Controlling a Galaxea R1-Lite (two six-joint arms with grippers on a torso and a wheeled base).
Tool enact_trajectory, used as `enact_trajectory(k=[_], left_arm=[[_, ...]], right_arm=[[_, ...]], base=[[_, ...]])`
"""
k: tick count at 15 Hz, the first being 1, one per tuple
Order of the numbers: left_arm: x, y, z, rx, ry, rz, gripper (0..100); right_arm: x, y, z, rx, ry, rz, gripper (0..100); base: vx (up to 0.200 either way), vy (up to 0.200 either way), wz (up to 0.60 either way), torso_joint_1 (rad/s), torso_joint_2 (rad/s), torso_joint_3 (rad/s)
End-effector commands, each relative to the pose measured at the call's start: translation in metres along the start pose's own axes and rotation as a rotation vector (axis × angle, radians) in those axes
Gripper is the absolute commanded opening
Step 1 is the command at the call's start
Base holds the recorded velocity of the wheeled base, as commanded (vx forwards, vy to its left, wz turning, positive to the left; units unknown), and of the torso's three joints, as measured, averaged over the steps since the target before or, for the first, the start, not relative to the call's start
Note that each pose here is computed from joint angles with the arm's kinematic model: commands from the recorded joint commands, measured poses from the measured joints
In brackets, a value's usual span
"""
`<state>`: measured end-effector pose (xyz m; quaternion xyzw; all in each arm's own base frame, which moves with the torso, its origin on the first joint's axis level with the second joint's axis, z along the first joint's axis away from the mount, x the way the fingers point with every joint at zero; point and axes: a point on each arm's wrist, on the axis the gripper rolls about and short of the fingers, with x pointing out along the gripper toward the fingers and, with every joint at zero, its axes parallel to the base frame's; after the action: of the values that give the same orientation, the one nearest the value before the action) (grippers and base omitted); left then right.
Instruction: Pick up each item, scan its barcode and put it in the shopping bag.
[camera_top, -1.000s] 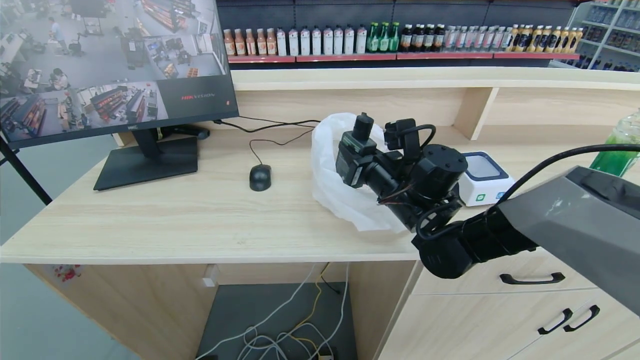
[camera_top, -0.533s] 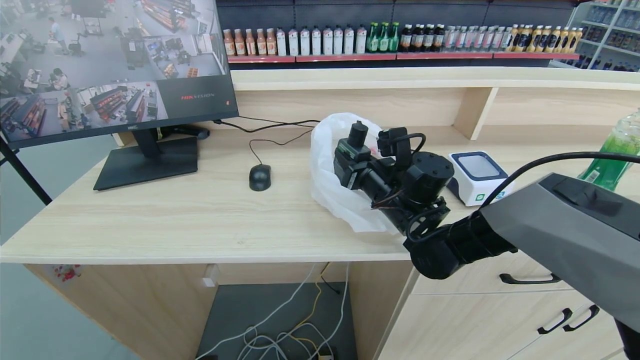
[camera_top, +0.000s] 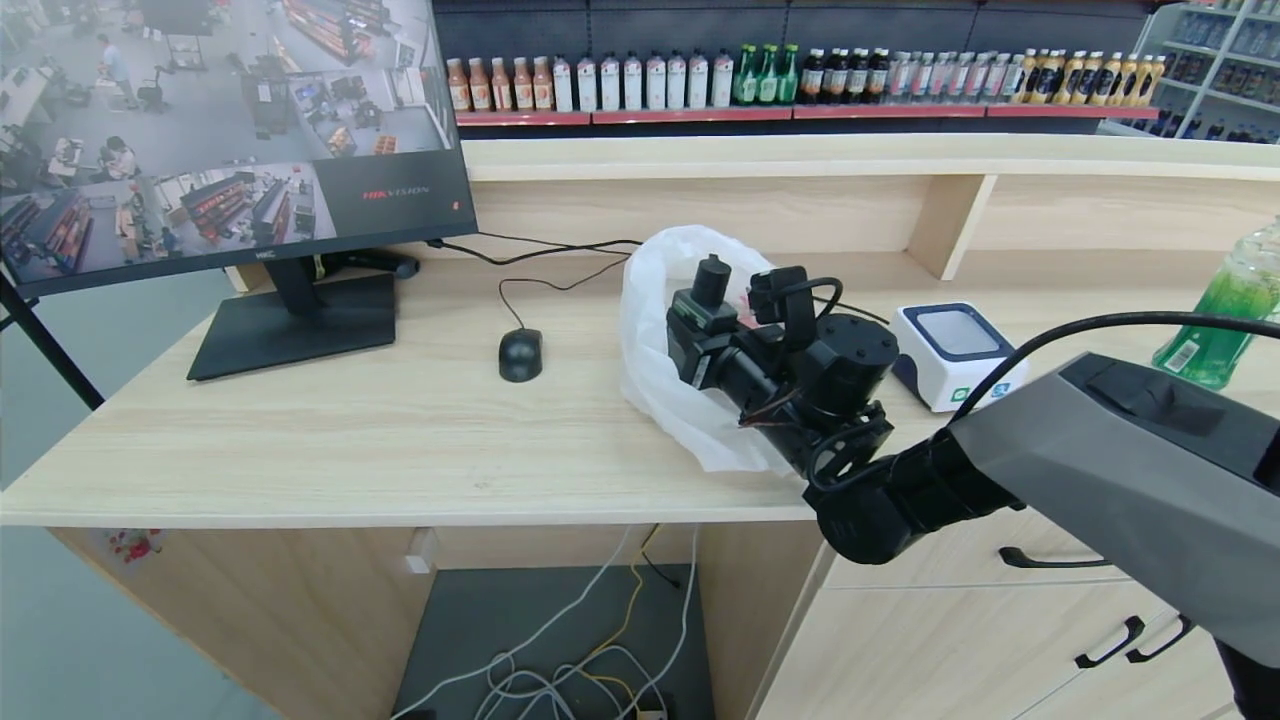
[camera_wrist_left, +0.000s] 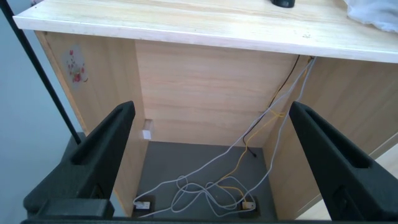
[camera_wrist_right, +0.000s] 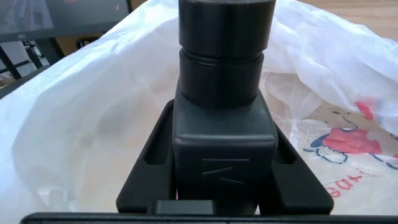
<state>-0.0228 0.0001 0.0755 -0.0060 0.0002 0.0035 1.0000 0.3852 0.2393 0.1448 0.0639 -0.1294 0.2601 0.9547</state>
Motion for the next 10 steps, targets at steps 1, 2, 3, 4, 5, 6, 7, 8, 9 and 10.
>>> enact_trajectory(k=[1, 2, 3, 4, 5, 6, 7, 8, 9, 10], left_arm=[[0.0, 0.0, 0.0, 0.0, 0.0, 0.001, 100], [0.0, 0.0, 0.0, 0.0, 0.0, 0.001, 100], [0.0, 0.0, 0.0, 0.0, 0.0, 0.001, 100], [0.0, 0.0, 0.0, 0.0, 0.0, 0.001, 100], [0.0, 0.0, 0.0, 0.0, 0.0, 0.001, 100], [0.0, 0.0, 0.0, 0.0, 0.0, 0.001, 100], [0.0, 0.0, 0.0, 0.0, 0.0, 0.001, 100], [0.0, 0.0, 0.0, 0.0, 0.0, 0.001, 100], [0.0, 0.0, 0.0, 0.0, 0.0, 0.001, 100], [0.0, 0.0, 0.0, 0.0, 0.0, 0.001, 100]], right_arm=[[0.0, 0.0, -0.003, 0.0, 0.008, 0.001, 0], [0.0, 0.0, -0.005, 0.0, 0.011, 0.0, 0], [0.0, 0.0, -0.008, 0.0, 0.019, 0.0, 0], [0.0, 0.0, -0.01, -0.001, 0.022, 0.0, 0], [0.0, 0.0, -0.012, -0.002, 0.027, 0.0, 0], [-0.001, 0.0, -0.014, -0.003, 0.034, -0.001, 0], [-0.002, 0.0, -0.016, -0.004, 0.042, -0.001, 0], [-0.003, -0.001, -0.019, -0.005, 0.051, -0.001, 0], [-0.004, -0.001, -0.02, -0.005, 0.057, -0.002, 0], [-0.005, -0.001, -0.02, -0.005, 0.06, -0.002, 0]], base=[[0.0, 0.0, 0.0, 0.0, 0.0, 0.0], [0.0, 0.0, 0.0, 0.0, 0.0, 0.0], [0.0, 0.0, 0.0, 0.0, 0.0, 0.0], [0.0, 0.0, 0.0, 0.0, 0.0, 0.0], [0.0, 0.0, 0.0, 0.0, 0.0, 0.0], [0.0, 0.0, 0.0, 0.0, 0.0, 0.0], [0.0, 0.0, 0.0, 0.0, 0.0, 0.0], [0.0, 0.0, 0.0, 0.0, 0.0, 0.0], [0.0, 0.0, 0.0, 0.0, 0.0, 0.0], [0.0, 0.0, 0.0, 0.0, 0.0, 0.0]])
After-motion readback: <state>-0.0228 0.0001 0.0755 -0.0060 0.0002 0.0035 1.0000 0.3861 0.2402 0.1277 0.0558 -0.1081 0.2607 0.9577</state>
